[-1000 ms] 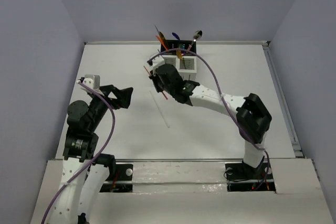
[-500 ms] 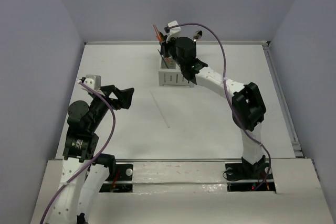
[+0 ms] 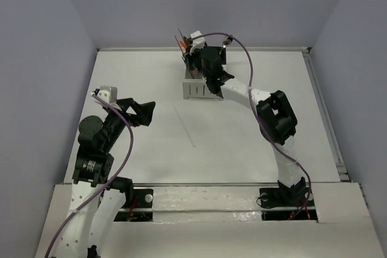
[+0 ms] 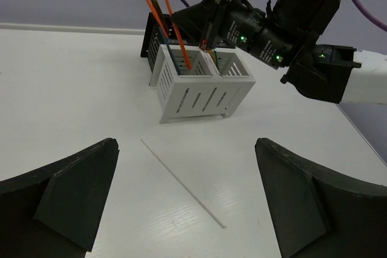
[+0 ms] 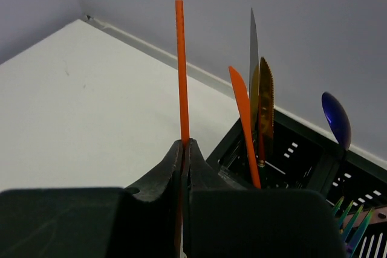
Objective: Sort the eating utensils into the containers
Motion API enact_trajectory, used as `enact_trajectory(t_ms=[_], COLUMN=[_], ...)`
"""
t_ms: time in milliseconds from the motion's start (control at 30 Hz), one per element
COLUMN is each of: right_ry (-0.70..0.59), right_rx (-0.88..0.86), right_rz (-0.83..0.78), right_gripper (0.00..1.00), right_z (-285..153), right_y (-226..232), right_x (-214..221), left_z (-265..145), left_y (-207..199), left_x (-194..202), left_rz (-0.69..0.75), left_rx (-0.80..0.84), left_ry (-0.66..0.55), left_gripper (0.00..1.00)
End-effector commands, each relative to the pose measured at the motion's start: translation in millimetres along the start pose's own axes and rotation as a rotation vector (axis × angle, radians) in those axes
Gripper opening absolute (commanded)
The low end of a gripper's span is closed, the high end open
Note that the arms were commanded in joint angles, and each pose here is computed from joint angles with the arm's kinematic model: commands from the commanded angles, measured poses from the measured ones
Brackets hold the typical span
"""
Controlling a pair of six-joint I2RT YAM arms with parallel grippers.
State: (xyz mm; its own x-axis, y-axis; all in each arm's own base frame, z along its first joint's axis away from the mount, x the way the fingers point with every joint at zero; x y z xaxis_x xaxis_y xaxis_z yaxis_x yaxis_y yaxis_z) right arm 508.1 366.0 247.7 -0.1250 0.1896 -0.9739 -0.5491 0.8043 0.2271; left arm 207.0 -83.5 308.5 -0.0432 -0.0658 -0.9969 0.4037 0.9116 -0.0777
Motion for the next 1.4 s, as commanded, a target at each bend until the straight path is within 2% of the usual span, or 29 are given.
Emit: enact_trajectory(t_ms=[0,167,200,333,367,533,600,833,867,1033,1367], right_ry=[-0.079,-0.058,-0.053,-0.046,-0.053,-0.028,0.017,0.351,0.442,0.674,0.845], right_rx=[-0.031,-0.007,-0.004,-0.025,-0.036,-0.087,-0.11,-0.12,-0.058,0.045,0.091], right_rz=[-0.038,-0.072,-0.074,-0.062,-0.053,-0.002,0.032,0.05,0.029,0.041,0.086], right_gripper=[0.01,0.11,0.19,0.35,0.43,0.45,0.45,0.45,0.45,0.44,0.44], right_z=[-6.4,-8.8,-9.5,-17.8,-23.4,-46.0,-61.8,-126.4,-138.9,-174.3,-181.8], right_y=[4.0,-1.7,-2.0,3.5,7.4,23.4,42.8,96.7,90.2,86.9,98.9], right_x=[-21.9,-14.8,-15.1,-25.0,-35.2,-65.5,-68.0,19.1,43.7,103.4,166.6], left_z=[2.5,2.7,2.7,2.6,2.5,0.7,-0.1,-1.5,-1.6,-1.4,-1.8], left_y=[-2.3,-1.7,-1.0,-0.2,-0.4,0.0,0.0,0.0,-0.1,-0.7,1.1], left_x=[-11.1,-11.4,-11.2,-10.9,-10.9,-12.4,-12.4,-13.3,-14.2,-14.1,-13.4], left_rz=[0.01,0.01,0.011,0.009,0.009,0.011,0.011,0.013,0.013,0.012,0.009], left_rx=[0.015,0.011,0.006,0.0,0.001,-0.006,-0.007,-0.01,-0.01,-0.005,-0.019], left_ry=[-0.045,-0.047,-0.046,-0.046,-0.046,-0.054,-0.056,-0.062,-0.065,-0.066,-0.063], left_gripper=[0.99,0.99,0.99,0.99,0.99,0.99,0.99,0.99,0.99,0.99,0.99])
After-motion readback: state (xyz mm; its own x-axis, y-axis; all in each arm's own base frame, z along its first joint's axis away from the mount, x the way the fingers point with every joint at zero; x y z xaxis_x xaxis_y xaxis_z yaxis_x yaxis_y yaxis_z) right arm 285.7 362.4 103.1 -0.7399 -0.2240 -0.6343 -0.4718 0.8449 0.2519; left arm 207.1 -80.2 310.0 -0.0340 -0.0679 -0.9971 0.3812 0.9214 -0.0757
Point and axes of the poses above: each gripper's point midway between its finger pads, its own z axis out along the fingers, its own y axis along the line the jaws close on, x = y × z, the point moved 4 cm from there along -z, back along the fingers, and after that the axes turned 15 degrees about z, right-handed, at the moved point
